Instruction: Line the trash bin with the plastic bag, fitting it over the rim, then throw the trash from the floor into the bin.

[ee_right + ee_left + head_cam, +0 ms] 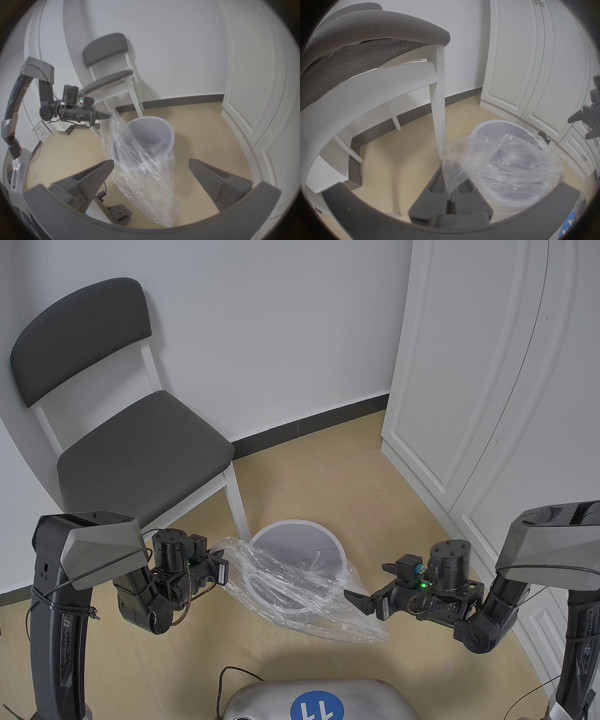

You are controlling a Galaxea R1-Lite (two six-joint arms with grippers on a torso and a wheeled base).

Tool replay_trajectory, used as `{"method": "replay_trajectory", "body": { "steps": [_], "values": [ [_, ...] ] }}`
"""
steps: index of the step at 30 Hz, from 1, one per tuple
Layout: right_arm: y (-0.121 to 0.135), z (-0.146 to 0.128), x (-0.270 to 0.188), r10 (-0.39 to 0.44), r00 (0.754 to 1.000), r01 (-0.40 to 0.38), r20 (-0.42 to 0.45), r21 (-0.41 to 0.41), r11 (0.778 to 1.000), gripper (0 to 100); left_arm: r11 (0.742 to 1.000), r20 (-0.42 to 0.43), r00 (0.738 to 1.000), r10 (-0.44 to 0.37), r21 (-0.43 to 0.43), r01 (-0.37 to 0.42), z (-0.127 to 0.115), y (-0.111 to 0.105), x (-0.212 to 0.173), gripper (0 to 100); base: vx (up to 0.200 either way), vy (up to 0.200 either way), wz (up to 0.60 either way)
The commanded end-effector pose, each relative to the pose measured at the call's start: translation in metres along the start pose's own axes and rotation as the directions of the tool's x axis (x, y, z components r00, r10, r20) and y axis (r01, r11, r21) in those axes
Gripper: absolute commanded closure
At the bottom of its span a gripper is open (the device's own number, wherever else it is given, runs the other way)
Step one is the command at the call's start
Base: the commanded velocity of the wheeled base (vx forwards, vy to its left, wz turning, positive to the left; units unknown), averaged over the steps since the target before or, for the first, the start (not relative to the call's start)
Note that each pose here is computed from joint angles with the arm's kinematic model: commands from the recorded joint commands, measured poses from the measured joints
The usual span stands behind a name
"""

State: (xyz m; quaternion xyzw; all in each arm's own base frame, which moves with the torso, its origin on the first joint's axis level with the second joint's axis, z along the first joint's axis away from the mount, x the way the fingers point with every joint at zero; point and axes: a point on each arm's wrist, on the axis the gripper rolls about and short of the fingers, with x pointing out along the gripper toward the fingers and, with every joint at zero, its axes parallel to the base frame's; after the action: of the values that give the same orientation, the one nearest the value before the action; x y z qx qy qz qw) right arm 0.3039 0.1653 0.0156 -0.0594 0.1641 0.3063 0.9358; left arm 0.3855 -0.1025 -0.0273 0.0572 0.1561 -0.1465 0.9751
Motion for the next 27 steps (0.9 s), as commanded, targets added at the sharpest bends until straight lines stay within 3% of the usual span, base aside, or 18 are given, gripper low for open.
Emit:
{"method": "replay_trajectory", "body": {
  "steps": [1,2,12,17,27],
  "values": [
    [0.052,0.098,0.016,-0.144,0.988,0.142,-0.061,-0.038,0.989,0,1.000,-0.001,1.000,-0.003,-0.001,0.003,-0.001,-0.001,0.000,100,0.000,0.000,0.00],
    [0.062,0.099,0.026,-0.137,0.985,0.138,-0.108,-0.003,0.990,0,1.000,-0.006,1.000,-0.005,-0.002,0.005,-0.002,-0.002,-0.001,0,0.000,0.000,0.00],
    [0.067,0.085,0.057,-0.116,0.984,0.113,-0.133,-0.031,0.993,0,1.000,0.067,0.998,0.013,0.000,-0.013,-0.005,0.002,-0.005,0,0.000,0.000,0.00],
    [0.074,0.071,0.070,-0.103,0.981,0.098,-0.164,-0.039,0.994,0,1.000,0.066,0.998,0.002,0.011,-0.003,0.006,0.001,-0.019,0,0.000,0.000,0.00],
    [0.074,0.075,0.076,-0.045,0.966,0.017,-0.253,-0.115,0.993,0,0.998,-0.002,1.000,-0.008,0.068,0.008,0.022,0.001,-0.047,0,0.000,0.000,0.00]
  ]
}}
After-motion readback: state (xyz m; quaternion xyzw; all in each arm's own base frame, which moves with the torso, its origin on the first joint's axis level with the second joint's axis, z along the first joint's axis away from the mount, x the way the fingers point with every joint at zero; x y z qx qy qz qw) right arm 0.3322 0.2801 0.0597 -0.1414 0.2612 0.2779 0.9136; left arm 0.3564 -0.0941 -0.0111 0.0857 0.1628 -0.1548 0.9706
